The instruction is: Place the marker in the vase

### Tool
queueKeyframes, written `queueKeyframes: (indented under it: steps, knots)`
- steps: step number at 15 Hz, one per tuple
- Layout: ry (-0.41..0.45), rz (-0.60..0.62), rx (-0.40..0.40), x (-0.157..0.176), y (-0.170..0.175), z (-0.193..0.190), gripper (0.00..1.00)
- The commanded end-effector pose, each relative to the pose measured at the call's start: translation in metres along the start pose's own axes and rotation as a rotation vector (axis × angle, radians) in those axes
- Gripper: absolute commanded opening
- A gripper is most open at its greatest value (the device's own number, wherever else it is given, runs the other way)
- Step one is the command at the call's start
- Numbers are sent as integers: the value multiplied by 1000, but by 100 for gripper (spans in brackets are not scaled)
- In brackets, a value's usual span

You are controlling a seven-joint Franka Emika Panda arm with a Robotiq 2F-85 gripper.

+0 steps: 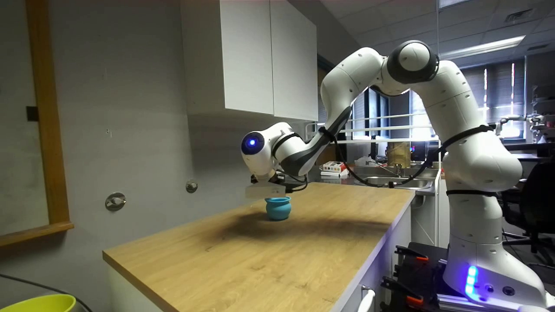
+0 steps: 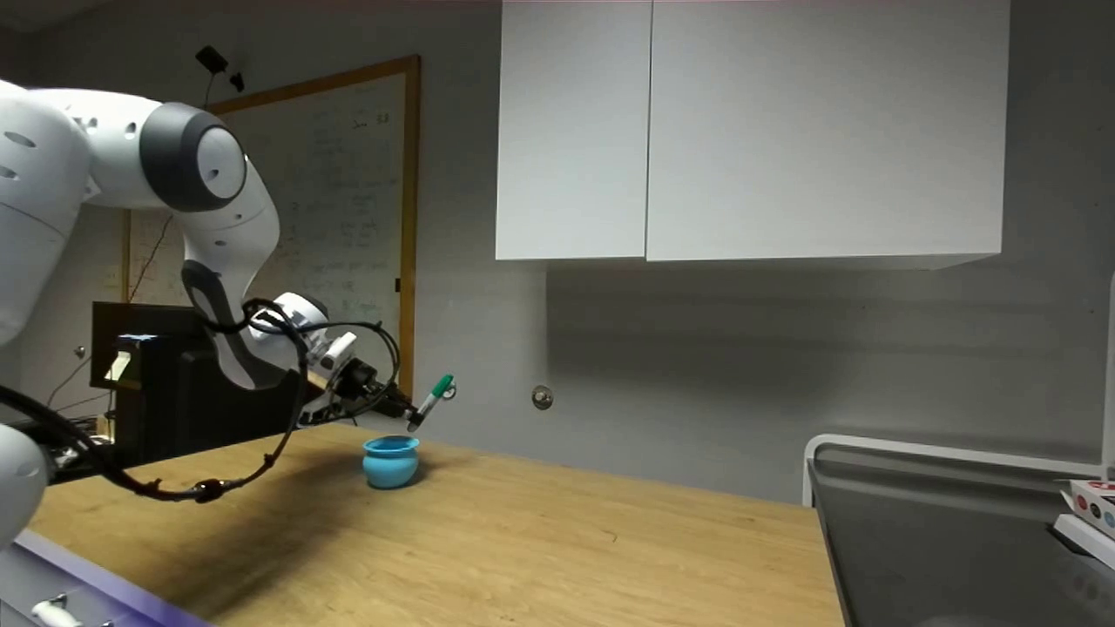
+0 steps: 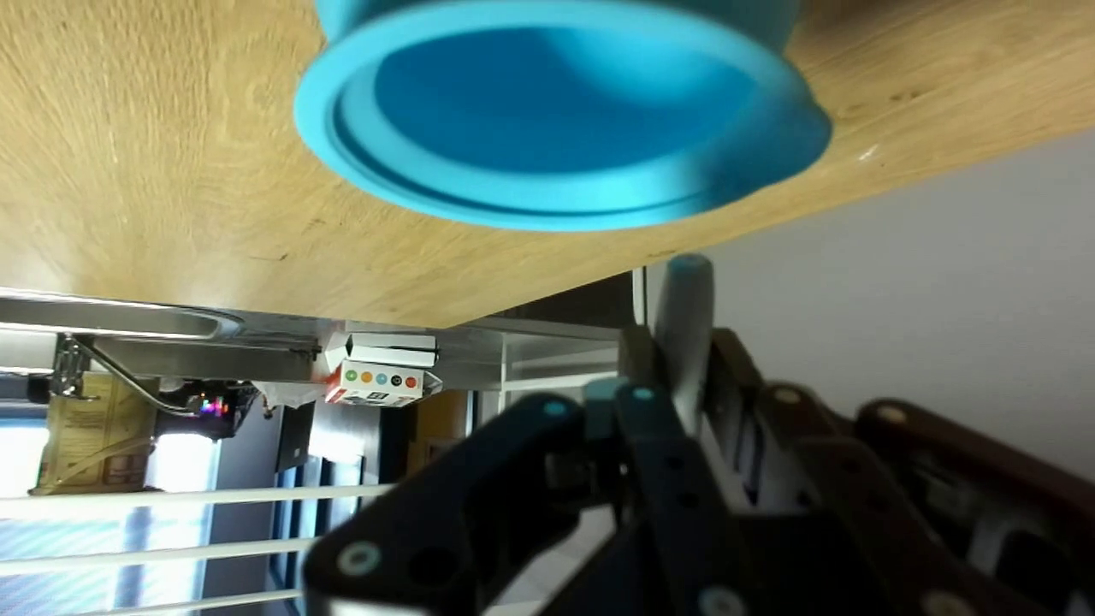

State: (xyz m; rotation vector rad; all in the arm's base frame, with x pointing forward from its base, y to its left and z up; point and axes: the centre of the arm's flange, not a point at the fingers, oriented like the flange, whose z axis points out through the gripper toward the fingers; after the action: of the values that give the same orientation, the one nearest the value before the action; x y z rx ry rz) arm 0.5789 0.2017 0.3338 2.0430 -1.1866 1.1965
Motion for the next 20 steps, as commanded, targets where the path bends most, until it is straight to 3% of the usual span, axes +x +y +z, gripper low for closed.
queueKeyframes:
  steps: [1, 20]
  knots:
    - [20, -15, -3, 0, -5, 10, 6]
    - [7, 7, -7, -17, 18, -3, 6]
